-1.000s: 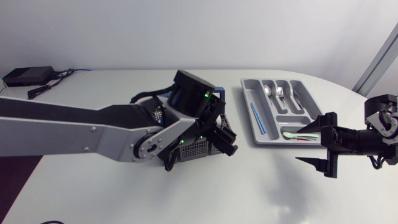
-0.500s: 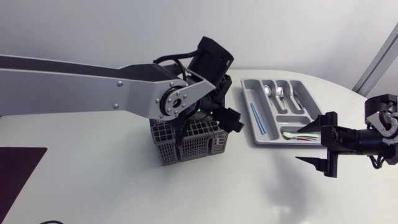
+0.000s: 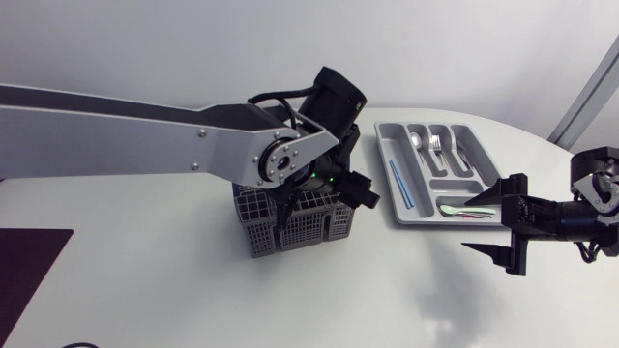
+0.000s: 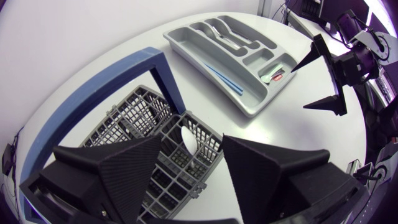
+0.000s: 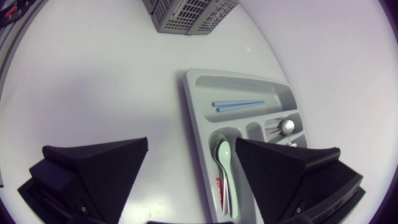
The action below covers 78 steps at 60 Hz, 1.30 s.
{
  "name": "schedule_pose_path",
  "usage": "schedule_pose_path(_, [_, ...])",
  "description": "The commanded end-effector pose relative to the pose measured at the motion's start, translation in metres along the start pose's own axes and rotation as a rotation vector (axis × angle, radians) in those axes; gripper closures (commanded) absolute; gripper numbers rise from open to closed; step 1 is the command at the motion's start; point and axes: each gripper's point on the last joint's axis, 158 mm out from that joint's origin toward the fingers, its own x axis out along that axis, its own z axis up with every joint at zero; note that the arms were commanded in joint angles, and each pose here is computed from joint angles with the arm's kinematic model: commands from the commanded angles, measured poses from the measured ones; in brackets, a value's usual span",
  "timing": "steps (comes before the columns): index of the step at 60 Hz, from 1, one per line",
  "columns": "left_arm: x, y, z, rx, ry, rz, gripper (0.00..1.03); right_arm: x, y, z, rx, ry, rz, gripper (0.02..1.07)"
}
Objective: Unload the cutlery basket into the drawer organizer.
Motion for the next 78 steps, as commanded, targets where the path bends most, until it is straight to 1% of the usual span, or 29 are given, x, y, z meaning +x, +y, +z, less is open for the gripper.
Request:
schedule_pose_path(1, [0.0070,-0.0023,0.0027,-0.032,0.004,-0.003,0.43,0.0039,0.0122,-0.0053,0.017,0.000,0.022,0.06])
schedule_pose_path(9, [0.0085,-0.0040,0.0014,-0.031,0.006,-0.005,0.44,0.0032,0.0116,-0.0060,0.016,0.001,0.019,0.06])
schedule_pose_path(12, [0.0096,-0.0026,0.0019,-0.035,0.005,-0.003,0.48,0.0029,0.0113,-0.0058,0.015,0.002,0.018,0.06])
schedule_pose_path(16, [0.0096,-0.0027,0.0023,-0.035,0.004,-0.003,0.49,0.0028,0.0120,-0.0056,0.016,0.001,0.019,0.06])
schedule_pose_path(19, [0.0098,-0.0026,0.0015,-0.035,0.005,-0.003,0.52,0.0025,0.0117,-0.0054,0.015,0.002,0.018,0.06])
schedule_pose_path(23, [0.0103,-0.0019,0.0009,-0.038,0.005,-0.002,0.53,0.0026,0.0123,-0.0052,0.016,0.000,0.019,0.06])
schedule_pose_path(25, [0.0099,-0.0016,0.0015,-0.038,0.002,-0.001,0.56,0.0026,0.0124,-0.0055,0.016,0.001,0.019,0.06])
schedule_pose_path(27, [0.0101,-0.0016,0.0016,-0.039,0.001,-0.001,0.57,0.0026,0.0129,-0.0056,0.018,0.000,0.019,0.06])
schedule_pose_path(32, [0.0112,-0.0009,0.0003,-0.041,-0.001,0.000,0.65,0.0023,0.0133,-0.0065,0.020,0.002,0.019,0.06])
schedule_pose_path(40, [0.0113,-0.0010,0.0015,-0.042,-0.007,-0.001,0.71,0.0020,0.0137,-0.0070,0.020,0.001,0.018,0.06])
schedule_pose_path(41, [0.0112,-0.0018,0.0015,-0.041,-0.007,-0.002,0.73,0.0017,0.0140,-0.0074,0.021,0.002,0.018,0.06])
schedule_pose_path(43, [0.0112,-0.0018,0.0018,-0.042,-0.008,-0.002,0.74,0.0015,0.0139,-0.0078,0.022,0.003,0.018,0.06])
schedule_pose_path(67, [0.0157,-0.0019,-0.0020,-0.036,0.000,0.004,0.85,-0.0004,0.0120,-0.0101,0.023,0.005,0.011,0.06])
schedule_pose_path(78, [0.0161,-0.0018,-0.0043,-0.037,0.003,0.004,0.86,-0.0007,0.0128,-0.0109,0.022,0.006,0.011,0.06])
